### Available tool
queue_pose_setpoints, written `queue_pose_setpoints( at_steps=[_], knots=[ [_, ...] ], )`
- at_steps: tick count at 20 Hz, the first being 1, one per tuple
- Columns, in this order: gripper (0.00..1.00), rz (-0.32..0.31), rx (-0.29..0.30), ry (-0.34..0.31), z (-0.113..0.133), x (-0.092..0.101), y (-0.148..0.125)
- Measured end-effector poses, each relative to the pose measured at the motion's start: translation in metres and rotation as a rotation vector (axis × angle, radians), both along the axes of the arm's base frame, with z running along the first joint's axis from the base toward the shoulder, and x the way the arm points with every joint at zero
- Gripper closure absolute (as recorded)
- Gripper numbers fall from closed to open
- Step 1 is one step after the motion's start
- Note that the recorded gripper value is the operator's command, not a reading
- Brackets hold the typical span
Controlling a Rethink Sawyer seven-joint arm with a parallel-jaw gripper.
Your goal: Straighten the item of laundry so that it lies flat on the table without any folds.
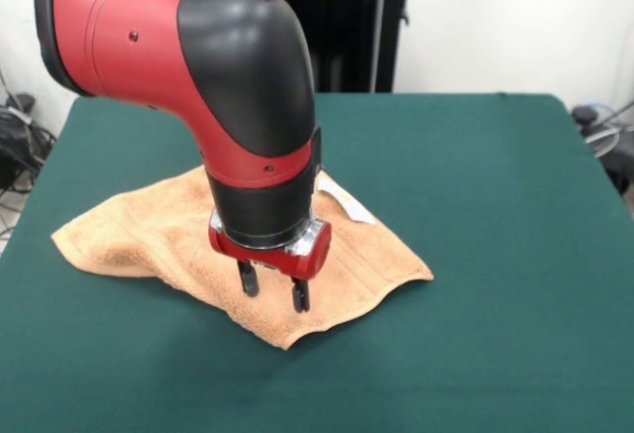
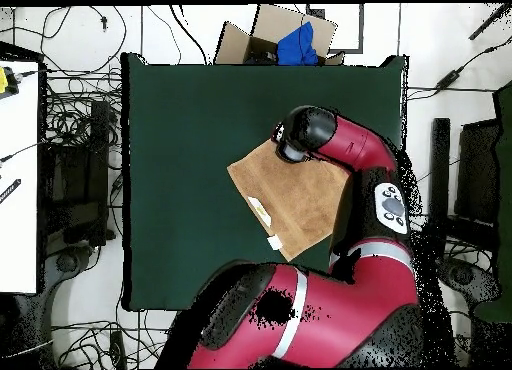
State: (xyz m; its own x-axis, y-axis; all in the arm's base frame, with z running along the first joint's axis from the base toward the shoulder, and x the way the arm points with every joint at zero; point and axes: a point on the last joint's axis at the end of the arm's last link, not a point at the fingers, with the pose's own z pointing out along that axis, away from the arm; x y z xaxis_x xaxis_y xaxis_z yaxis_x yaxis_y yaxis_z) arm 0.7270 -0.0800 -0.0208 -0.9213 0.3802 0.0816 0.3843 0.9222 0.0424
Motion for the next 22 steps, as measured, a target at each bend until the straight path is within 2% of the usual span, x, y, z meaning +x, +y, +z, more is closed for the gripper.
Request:
queue_pose_setpoints(
  at_steps=[22],
  knots=[
    [0.0,-0.004,-0.028,-0.051,-0.031,-0.005,0.001]
  ],
)
